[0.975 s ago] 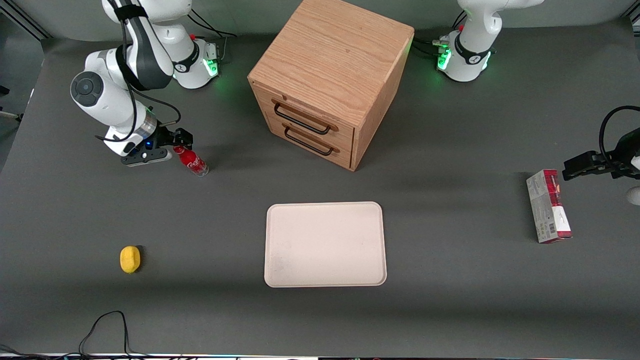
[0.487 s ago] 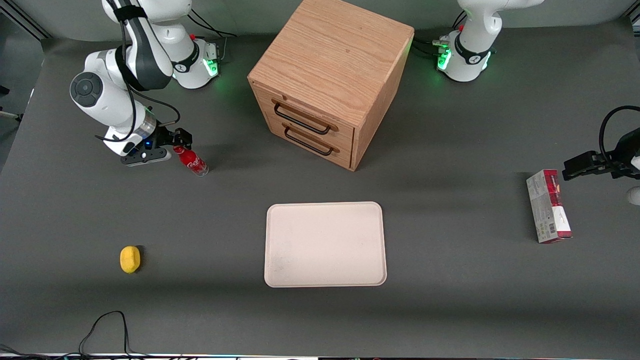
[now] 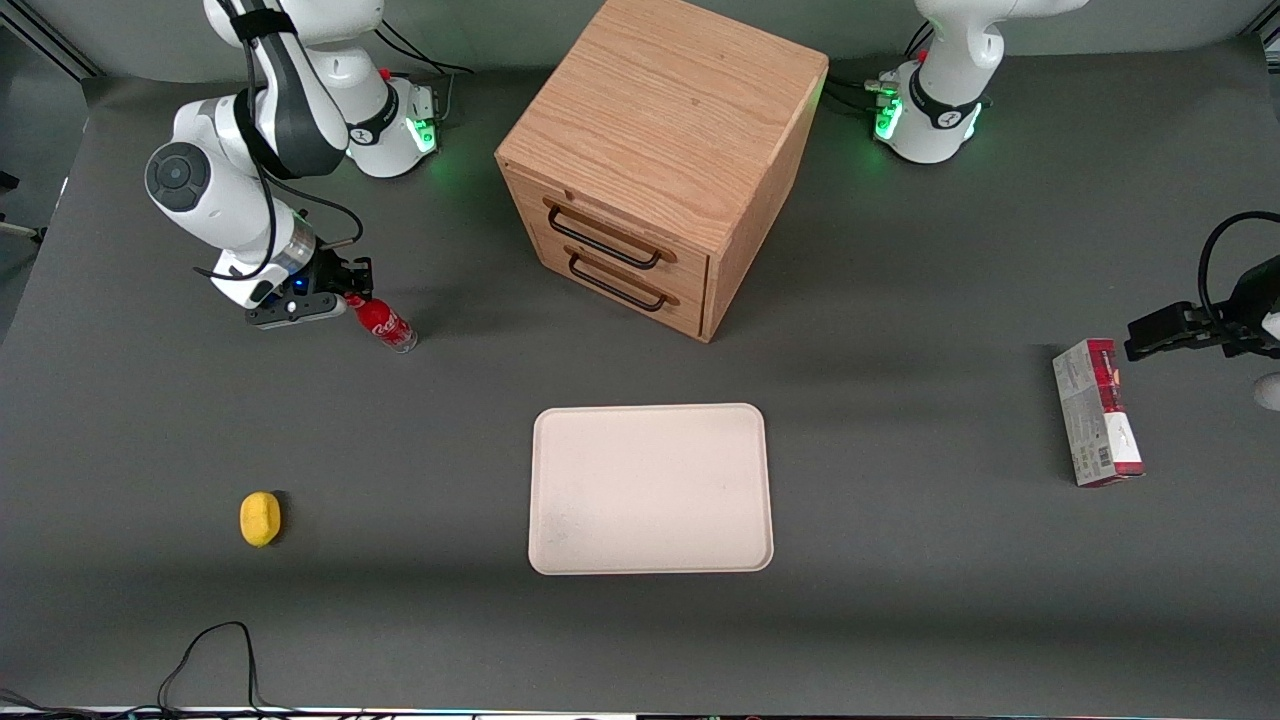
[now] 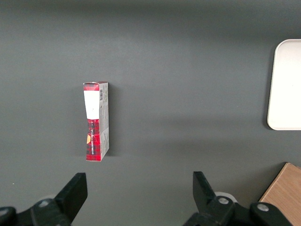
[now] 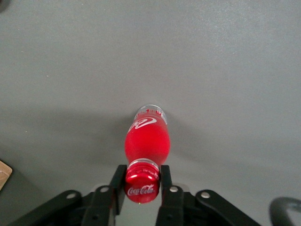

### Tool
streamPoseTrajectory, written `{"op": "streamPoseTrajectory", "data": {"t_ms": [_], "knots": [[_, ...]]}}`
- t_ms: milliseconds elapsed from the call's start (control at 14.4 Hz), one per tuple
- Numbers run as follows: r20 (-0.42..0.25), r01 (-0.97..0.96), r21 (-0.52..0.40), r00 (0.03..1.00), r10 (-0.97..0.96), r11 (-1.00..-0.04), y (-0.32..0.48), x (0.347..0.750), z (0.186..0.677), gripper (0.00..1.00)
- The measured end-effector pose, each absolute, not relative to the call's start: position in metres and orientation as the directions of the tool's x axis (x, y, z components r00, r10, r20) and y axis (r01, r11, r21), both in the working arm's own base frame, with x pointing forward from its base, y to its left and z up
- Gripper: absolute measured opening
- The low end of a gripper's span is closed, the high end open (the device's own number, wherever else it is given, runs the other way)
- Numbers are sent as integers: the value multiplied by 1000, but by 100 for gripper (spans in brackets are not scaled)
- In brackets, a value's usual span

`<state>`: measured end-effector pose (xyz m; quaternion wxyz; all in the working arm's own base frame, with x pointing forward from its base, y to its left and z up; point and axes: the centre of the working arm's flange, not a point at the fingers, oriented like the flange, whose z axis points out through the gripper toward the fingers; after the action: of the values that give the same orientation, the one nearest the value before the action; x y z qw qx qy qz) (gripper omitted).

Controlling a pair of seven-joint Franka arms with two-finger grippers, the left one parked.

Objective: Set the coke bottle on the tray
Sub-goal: 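Close the right gripper on the bottle and lift it, then carry the held bottle over to the white tray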

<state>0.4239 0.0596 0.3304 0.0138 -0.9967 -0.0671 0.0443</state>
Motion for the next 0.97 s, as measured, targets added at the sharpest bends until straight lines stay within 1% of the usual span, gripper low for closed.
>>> {"op": "streamPoseTrajectory", "data": {"t_ms": [348, 487, 696, 975], "knots": [[-84, 133, -34, 987, 135, -991, 60, 424, 331, 31], [-79, 134, -34, 988, 136, -990, 61, 431, 342, 31], [-104, 138, -42, 984, 142, -990, 66, 461, 396, 31], [-157, 141, -54, 976, 148, -989, 74, 529, 484, 31]]}}
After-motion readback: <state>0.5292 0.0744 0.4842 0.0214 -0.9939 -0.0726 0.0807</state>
